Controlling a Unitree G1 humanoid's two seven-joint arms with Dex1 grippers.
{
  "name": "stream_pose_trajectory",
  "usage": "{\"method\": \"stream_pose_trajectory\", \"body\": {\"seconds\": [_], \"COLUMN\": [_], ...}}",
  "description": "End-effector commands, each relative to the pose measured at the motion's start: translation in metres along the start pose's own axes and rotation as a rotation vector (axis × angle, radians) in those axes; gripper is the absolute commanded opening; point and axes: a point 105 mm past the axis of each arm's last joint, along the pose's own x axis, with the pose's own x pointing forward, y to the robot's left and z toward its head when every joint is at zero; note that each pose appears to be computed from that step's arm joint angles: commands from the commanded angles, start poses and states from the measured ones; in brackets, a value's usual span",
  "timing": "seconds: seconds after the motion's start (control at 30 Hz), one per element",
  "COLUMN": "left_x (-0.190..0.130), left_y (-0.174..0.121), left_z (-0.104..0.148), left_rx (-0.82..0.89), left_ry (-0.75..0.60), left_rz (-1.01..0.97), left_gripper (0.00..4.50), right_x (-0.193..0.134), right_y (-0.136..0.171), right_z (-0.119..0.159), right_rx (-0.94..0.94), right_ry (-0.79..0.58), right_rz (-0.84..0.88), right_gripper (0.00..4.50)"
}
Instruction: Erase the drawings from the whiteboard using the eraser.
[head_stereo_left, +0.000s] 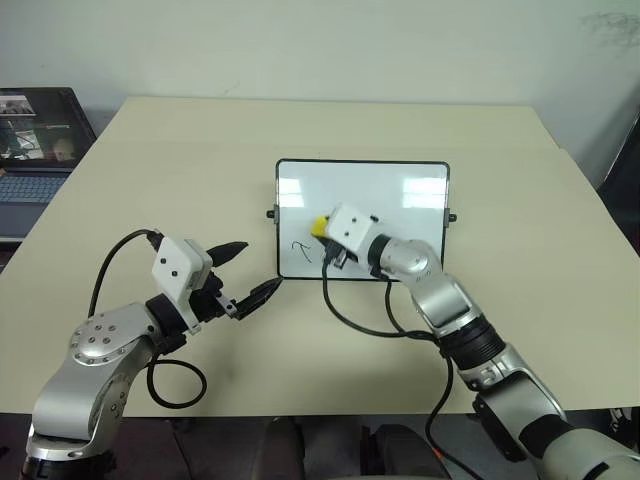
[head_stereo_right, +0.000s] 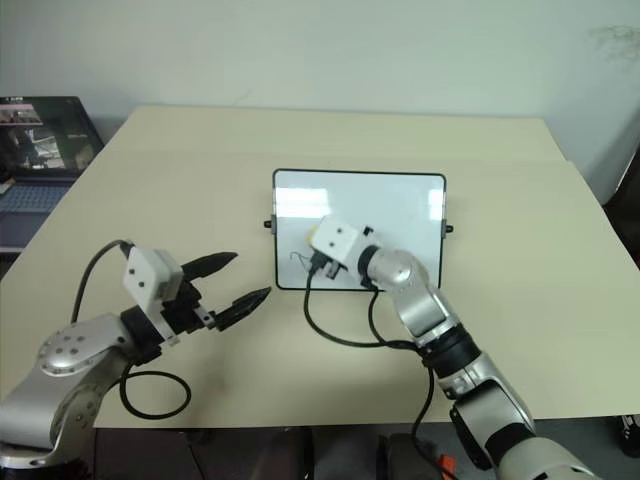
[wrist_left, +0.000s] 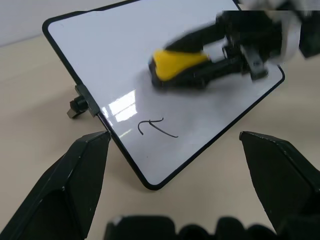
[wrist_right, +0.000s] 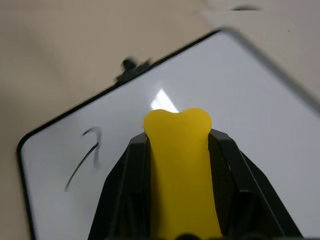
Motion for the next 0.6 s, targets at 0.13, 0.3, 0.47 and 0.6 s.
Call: {"method": "stream_pose_trajectory", "body": {"seconds": [0.13,0.3,0.47,0.6], "left_x": [0.001,0.003,0.004,0.004], "left_y": [-0.003,-0.003,-0.003,-0.003], "left_z": [0.008,0.008,0.008,0.008], "left_rx": [0.019,0.019,0.019,0.018], "left_ry": [-0.029,-0.029,-0.030,-0.031], "left_rz": [-0.007,-0.013,-0.017,-0.017], "left_gripper": [4.50,4.50,4.50,4.50], "right_x": [0.014,0.023,0.015,0.010], "right_y": [-0.019,-0.015,0.011,0.032], "right_z": [0.009,-0.026,-0.059,-0.070], "right_rx": [-0.037,-0.062,-0.055,-0.049], "right_ry": [-0.032,0.044,0.115,0.141], "right_rz": [-0.075,-0.085,-0.009,0.050], "right_gripper": [1.19,1.19,1.19,1.19]}}
